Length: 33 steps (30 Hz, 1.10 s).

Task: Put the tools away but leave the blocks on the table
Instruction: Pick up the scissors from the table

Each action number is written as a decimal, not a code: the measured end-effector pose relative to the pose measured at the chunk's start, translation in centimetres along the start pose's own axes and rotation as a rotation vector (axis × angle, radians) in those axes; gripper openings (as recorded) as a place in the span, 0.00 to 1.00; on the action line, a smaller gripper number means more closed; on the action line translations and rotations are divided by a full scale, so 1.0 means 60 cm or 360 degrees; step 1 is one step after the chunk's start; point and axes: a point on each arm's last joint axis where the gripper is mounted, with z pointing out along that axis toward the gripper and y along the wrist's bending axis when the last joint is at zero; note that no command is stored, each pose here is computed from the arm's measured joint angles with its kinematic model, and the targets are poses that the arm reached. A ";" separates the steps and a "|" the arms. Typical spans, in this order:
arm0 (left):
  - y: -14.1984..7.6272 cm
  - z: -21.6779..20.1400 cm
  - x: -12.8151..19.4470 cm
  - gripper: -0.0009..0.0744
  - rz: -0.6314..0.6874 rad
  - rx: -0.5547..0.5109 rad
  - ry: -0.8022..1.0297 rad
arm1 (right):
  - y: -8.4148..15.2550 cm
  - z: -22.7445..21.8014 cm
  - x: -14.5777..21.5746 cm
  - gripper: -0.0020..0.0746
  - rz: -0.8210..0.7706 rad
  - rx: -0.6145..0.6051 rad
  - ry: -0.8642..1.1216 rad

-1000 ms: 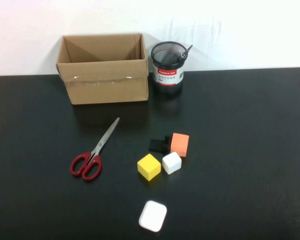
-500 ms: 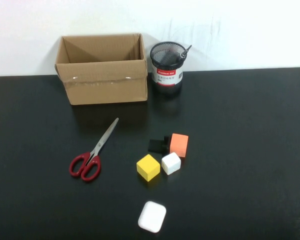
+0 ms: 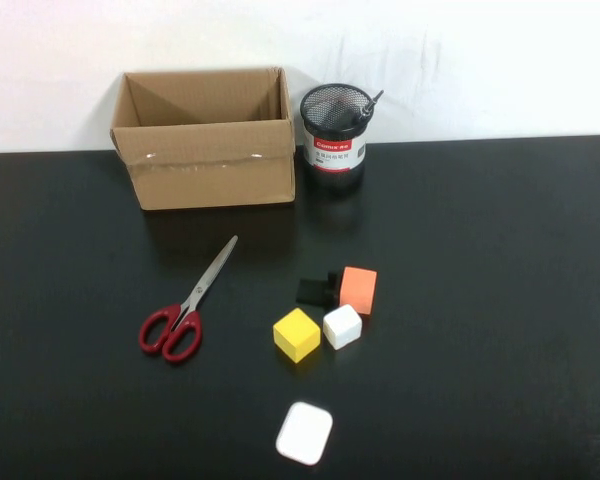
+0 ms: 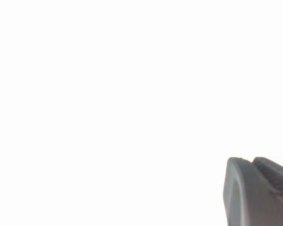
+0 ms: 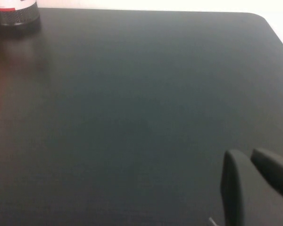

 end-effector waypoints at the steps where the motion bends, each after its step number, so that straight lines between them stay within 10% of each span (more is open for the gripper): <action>1: -0.004 0.017 -0.006 0.01 -0.0001 -0.0007 0.0113 | 0.000 0.000 0.000 0.02 0.0000 0.0000 0.0000; 21: 0.029 0.219 0.227 0.03 0.0222 -0.0181 0.2079 | 0.000 0.000 0.000 0.02 0.0000 0.0000 0.0000; 33: 0.038 0.295 0.457 0.58 0.0058 0.0134 0.2939 | 0.000 0.000 0.000 0.02 0.0000 0.0000 0.0000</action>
